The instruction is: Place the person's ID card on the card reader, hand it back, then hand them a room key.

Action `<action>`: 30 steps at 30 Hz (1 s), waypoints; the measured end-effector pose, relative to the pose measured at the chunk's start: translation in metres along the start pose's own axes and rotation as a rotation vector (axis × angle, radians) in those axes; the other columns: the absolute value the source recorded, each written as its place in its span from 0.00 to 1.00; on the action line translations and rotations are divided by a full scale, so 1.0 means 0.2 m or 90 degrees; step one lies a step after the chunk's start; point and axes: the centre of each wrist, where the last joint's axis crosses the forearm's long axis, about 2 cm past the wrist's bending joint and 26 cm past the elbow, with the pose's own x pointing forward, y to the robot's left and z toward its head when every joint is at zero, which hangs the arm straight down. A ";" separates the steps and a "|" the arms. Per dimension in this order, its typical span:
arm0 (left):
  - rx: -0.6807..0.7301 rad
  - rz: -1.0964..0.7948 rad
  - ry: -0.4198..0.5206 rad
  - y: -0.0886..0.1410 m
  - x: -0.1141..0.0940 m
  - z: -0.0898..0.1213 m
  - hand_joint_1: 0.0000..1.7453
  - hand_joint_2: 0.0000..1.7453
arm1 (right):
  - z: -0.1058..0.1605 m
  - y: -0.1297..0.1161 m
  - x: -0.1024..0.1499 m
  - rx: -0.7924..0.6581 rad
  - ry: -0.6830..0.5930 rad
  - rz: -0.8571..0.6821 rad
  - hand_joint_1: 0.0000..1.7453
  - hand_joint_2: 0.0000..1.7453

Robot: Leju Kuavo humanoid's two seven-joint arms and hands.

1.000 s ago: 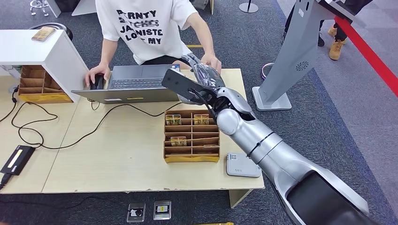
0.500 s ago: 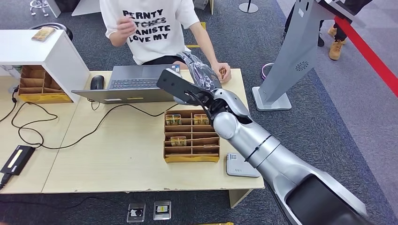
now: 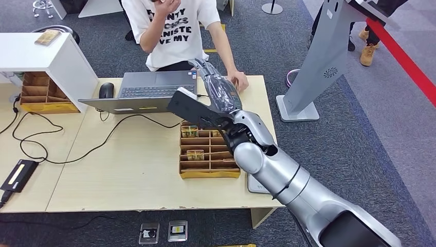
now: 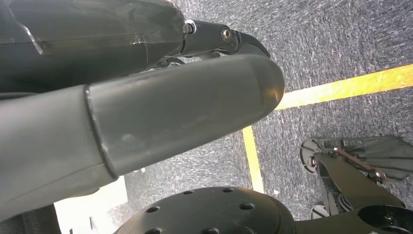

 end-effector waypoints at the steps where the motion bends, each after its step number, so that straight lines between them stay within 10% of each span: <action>1: 0.000 0.001 0.001 0.00 0.00 0.00 0.00 0.00 | 0.02 0.00 0.01 -0.004 -0.005 -0.001 0.00 1.00; 30: -0.003 0.010 -0.005 0.00 -0.01 0.00 0.00 0.00 | 0.56 0.04 -0.09 -0.055 0.017 0.076 0.02 1.00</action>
